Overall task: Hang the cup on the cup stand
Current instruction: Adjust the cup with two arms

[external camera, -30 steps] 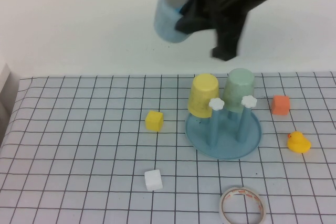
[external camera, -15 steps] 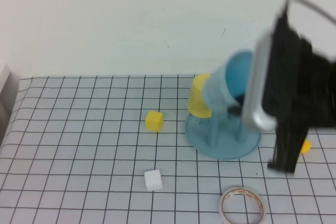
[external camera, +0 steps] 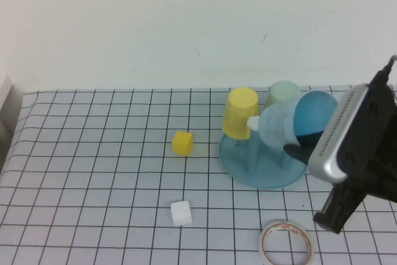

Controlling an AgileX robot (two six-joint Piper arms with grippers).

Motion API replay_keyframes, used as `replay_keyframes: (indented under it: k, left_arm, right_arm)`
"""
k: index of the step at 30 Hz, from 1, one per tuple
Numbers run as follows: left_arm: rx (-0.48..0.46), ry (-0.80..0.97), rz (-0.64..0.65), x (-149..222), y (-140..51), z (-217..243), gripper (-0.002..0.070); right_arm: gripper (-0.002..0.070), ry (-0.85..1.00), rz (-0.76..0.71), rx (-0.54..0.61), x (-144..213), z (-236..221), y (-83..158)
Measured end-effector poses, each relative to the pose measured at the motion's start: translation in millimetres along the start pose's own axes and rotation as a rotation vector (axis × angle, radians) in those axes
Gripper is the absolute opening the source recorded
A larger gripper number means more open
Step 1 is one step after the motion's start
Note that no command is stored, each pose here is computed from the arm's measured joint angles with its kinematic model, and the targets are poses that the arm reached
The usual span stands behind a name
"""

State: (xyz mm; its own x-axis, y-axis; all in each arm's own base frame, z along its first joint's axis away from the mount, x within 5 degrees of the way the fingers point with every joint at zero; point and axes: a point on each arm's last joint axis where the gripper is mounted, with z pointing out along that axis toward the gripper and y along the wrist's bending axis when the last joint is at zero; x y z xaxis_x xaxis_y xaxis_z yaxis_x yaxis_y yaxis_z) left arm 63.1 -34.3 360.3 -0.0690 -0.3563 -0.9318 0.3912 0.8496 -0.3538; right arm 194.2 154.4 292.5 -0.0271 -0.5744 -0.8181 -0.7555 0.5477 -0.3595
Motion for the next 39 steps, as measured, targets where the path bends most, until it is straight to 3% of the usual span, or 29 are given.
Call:
replay_keyframes:
  k: [4,9,14,19,29,39]
  left_arm:
    - [0.051,0.086,-0.33,5,4.6,29,0.0428]
    - [0.197,0.264,-0.681,17,3.1,64,0.0461]
    - [0.242,0.436,-0.831,36,10.5,92,0.0468]
    - [0.231,0.607,-1.025,57,18.7,112,0.0468]
    - [0.157,0.696,-1.117,78,33.8,131,0.0468]
    - [0.169,0.769,-1.108,86,23.2,156,0.0468]
  right_arm:
    - [0.002,-0.02,0.041,0.031,-2,0,-3]
    - [0.002,-0.037,0.07,0.049,-4,-2,-5]
    - [0.002,-0.087,0.126,0.097,-10,-10,-8]
    - [0.002,-0.149,0.134,0.111,-20,-13,-1]
    - [0.002,-0.215,0.065,0.082,-35,-6,26]
    - [0.002,-0.104,-0.06,0.034,-18,43,53]
